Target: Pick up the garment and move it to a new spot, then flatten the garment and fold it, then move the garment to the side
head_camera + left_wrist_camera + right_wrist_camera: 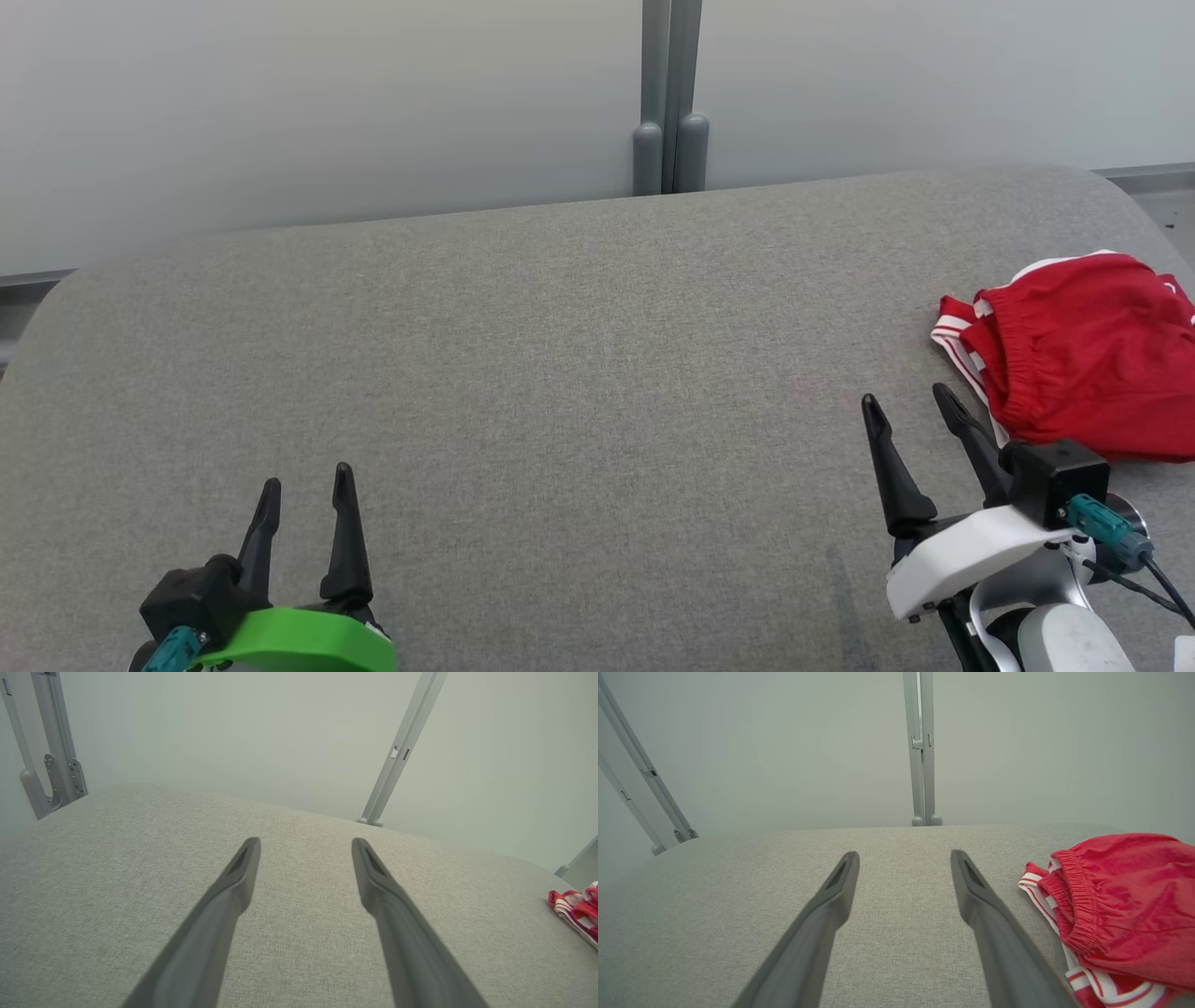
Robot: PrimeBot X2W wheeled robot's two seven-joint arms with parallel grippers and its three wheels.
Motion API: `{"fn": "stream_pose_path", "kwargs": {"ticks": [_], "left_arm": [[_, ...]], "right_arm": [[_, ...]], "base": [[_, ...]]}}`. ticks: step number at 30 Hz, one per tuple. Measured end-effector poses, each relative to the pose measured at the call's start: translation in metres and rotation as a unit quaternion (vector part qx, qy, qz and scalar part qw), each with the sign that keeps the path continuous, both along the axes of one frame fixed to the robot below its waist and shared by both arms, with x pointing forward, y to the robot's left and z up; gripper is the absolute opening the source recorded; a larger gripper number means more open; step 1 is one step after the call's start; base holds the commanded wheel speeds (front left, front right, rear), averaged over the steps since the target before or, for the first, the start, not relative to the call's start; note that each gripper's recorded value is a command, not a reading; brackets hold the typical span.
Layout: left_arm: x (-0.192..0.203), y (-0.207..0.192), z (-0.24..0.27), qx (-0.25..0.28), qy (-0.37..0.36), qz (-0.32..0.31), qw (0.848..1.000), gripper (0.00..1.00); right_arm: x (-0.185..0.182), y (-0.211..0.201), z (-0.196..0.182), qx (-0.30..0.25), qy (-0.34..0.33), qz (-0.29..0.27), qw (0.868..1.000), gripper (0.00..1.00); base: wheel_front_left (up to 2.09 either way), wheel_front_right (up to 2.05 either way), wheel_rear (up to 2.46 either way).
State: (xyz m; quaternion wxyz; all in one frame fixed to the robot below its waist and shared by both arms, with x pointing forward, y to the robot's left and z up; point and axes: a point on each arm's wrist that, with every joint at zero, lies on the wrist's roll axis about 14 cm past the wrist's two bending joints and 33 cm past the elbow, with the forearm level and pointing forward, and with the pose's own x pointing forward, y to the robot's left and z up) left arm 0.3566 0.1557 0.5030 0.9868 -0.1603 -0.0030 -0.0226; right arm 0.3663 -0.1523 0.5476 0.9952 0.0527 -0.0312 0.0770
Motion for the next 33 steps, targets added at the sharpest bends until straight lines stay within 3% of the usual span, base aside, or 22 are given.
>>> {"fn": "stream_pose_path", "kwargs": {"ticks": [3, 4, 9, 20, 33], "left_arm": [[0.000, -0.001, 0.001, -0.002, -0.002, -0.001, 1.000, 1.00], [-0.001, -0.001, 0.000, -0.002, -0.001, -0.001, 1.000, 0.00], [-0.008, -0.002, -0.019, -0.007, 0.031, 0.001, 0.999, 0.00], [-0.006, 0.005, -0.027, -0.087, 0.062, 0.015, 0.994, 0.00], [0.000, 0.013, -0.031, -0.178, 0.082, 0.028, 0.980, 0.00]], "right_arm": [[0.000, 0.000, 0.001, 0.000, -0.001, -0.001, 1.000, 1.00], [-0.001, -0.001, 0.000, 0.000, 0.000, -0.001, 1.000, 0.00], [-0.007, 0.001, -0.023, 0.009, 0.035, -0.001, 0.999, 0.00], [-0.006, -0.003, -0.029, 0.106, 0.053, -0.002, 0.993, 0.00], [-0.001, -0.009, -0.031, 0.215, 0.064, -0.006, 0.975, 0.00]], "base": [[0.00, 0.00, 0.00], [0.00, 0.00, 0.00], [0.00, 0.00, 0.00], [0.00, 0.00, 0.00], [0.00, 0.00, 0.00]]}}
